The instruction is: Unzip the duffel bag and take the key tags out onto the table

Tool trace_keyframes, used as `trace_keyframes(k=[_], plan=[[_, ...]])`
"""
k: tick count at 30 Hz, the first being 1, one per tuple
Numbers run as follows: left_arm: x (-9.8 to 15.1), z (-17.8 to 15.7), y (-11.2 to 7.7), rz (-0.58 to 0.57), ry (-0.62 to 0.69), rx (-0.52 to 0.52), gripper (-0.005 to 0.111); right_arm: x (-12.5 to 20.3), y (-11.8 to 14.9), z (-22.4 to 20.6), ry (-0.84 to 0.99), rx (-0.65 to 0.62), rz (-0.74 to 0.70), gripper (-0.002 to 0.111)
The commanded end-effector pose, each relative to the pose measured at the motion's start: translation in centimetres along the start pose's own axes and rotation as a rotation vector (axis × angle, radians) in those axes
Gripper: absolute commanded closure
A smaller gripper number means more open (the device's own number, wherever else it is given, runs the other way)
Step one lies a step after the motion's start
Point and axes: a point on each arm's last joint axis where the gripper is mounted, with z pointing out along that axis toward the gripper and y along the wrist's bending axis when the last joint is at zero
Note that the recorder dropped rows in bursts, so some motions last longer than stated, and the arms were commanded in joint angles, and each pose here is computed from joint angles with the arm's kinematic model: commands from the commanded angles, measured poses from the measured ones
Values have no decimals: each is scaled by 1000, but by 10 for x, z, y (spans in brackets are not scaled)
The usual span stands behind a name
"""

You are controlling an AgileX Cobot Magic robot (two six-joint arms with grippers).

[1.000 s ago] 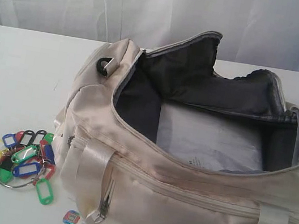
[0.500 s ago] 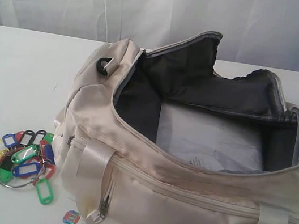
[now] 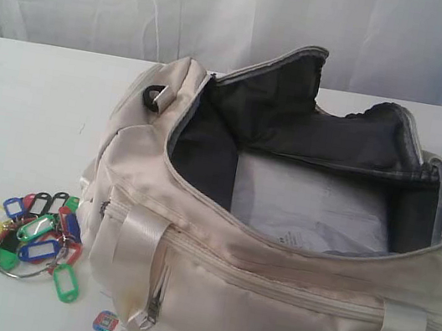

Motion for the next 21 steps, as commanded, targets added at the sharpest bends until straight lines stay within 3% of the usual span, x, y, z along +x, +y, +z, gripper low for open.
trace_keyframes(k=[1,12,17,21], plan=[[16,-41,-1,-22,-129,-43,107,0,-1,0,-11,5,0,108],[49,-97,-9,-31,-326,-124,107,0,-1,0,-11,5,0,108],[68,-76,-11,-29,-293,-119,107,0,-1,0,-11,5,0,108],[92,-35,-13,-22,-291,-116,107,0,-1,0,-11,5,0,108]])
